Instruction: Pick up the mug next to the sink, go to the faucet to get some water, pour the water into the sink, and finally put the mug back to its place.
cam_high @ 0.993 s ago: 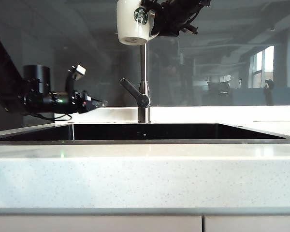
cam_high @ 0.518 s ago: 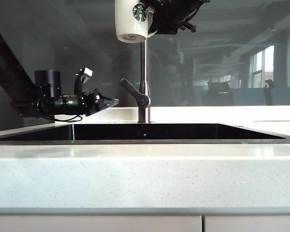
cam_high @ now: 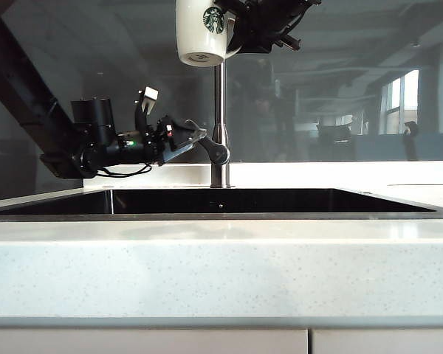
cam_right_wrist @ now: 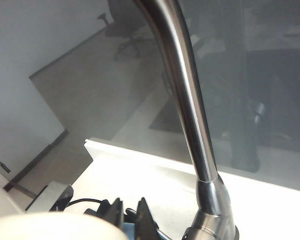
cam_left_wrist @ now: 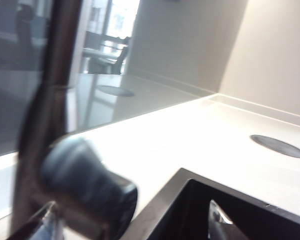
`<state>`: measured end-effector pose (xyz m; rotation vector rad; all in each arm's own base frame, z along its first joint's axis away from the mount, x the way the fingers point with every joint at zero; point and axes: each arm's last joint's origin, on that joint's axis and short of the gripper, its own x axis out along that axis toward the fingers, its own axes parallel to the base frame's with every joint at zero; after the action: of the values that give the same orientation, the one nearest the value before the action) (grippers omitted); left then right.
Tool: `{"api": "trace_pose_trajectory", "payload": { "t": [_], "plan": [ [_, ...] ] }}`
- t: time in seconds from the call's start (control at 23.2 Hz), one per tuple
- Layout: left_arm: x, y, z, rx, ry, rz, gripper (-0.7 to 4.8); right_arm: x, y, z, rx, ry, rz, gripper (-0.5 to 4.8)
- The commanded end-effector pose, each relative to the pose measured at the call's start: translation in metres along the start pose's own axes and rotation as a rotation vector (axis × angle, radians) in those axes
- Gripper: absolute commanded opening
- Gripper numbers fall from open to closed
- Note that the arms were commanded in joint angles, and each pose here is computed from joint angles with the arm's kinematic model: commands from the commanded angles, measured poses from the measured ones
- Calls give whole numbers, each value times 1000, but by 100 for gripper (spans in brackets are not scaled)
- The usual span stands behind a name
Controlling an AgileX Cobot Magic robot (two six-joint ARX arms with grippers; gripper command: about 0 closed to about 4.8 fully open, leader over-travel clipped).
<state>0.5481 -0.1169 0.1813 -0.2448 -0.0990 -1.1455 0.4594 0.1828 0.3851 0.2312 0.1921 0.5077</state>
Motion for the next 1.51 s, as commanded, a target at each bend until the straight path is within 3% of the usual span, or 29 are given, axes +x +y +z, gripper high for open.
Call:
{"api": "trace_pose_trajectory", "payload": {
  "t": [0.04, 0.39, 0.65, 1.04, 1.51],
  "plan": [
    [3, -3, 6, 18, -28, -14, 381, -9, 7, 19, 2, -91, 31, -9],
    [3, -8, 13, 49, -79, -46, 367, -9, 7, 19, -3, -93, 31, -9],
    [2, -12, 18, 16, -107, -82, 368, -9, 7, 19, -3, -94, 31, -9],
    [-1, -15, 21, -10, -64, -180, 367, -9, 7, 20, -5, -95, 30, -9],
    [-1, -17, 22, -32, -54, -209, 362, -10, 7, 21, -6, -99, 28, -9]
  ]
}}
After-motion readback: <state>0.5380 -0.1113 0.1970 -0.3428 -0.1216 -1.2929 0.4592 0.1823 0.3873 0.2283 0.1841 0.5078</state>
